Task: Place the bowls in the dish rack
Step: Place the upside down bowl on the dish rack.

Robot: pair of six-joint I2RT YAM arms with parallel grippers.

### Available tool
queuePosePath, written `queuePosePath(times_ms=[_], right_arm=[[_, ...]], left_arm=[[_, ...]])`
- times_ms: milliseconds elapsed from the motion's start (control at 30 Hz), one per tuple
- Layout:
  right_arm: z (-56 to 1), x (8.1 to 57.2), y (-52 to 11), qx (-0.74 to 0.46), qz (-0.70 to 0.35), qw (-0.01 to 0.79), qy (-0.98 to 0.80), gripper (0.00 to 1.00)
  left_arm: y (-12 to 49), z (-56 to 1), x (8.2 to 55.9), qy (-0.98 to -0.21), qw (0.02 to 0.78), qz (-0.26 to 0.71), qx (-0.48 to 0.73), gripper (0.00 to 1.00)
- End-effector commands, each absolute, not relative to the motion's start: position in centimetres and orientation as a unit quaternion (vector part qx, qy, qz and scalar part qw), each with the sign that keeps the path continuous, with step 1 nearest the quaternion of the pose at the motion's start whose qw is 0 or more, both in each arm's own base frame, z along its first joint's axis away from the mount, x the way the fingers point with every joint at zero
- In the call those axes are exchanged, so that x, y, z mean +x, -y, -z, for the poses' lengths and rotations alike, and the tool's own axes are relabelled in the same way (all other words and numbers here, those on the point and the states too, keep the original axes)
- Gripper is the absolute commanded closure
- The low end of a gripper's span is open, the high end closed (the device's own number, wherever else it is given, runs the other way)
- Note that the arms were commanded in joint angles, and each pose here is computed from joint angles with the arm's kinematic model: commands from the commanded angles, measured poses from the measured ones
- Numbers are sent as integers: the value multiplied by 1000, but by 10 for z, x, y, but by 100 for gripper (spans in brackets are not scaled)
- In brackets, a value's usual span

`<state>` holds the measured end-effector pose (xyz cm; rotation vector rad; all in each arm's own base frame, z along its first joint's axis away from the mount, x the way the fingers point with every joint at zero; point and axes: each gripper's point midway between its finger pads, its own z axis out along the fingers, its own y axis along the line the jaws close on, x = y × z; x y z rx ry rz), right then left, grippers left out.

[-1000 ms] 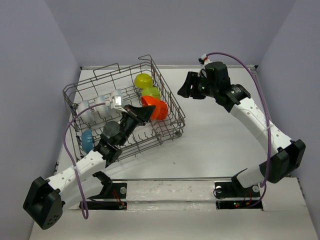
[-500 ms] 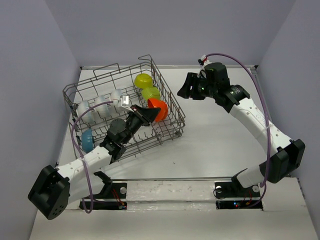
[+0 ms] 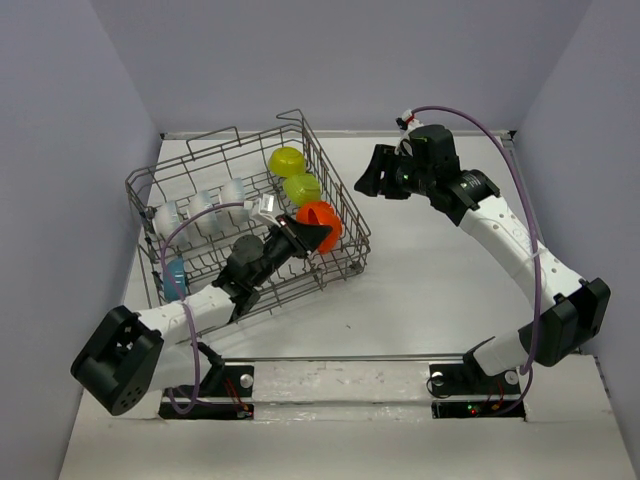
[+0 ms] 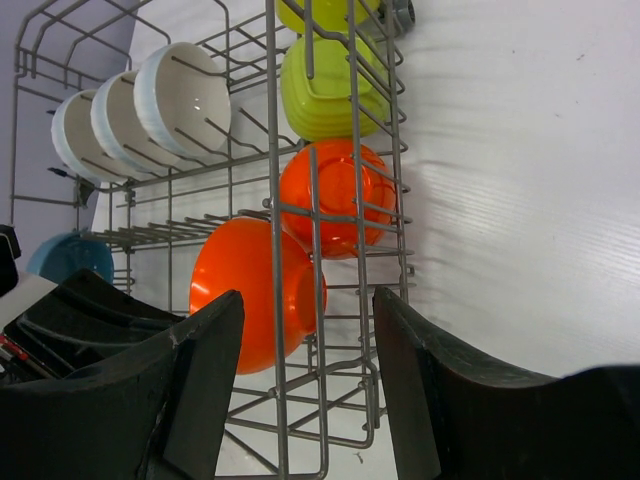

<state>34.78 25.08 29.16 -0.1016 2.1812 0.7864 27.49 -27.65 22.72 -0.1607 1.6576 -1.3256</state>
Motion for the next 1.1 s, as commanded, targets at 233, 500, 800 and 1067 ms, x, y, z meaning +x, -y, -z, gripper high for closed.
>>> queuePosePath(times_ms=[233,500,800,1067], right_arm=[[-301,350,-257,-49,-324,417,-848,40],[-297,352,-257,-48,-320,414,-851,40],[-297,353,-257,-47,-319,416,-850,40],[-296,353,-257,-47,-320,413,-851,40]], left_arm=[[282,-253,266,-627,502,594,-44,100],[293,-244,261,-629,481,609,-35,100],[295,-240,258,-640,476,602,-35,100],[297,-229,256,-655,461,598,-32,100]])
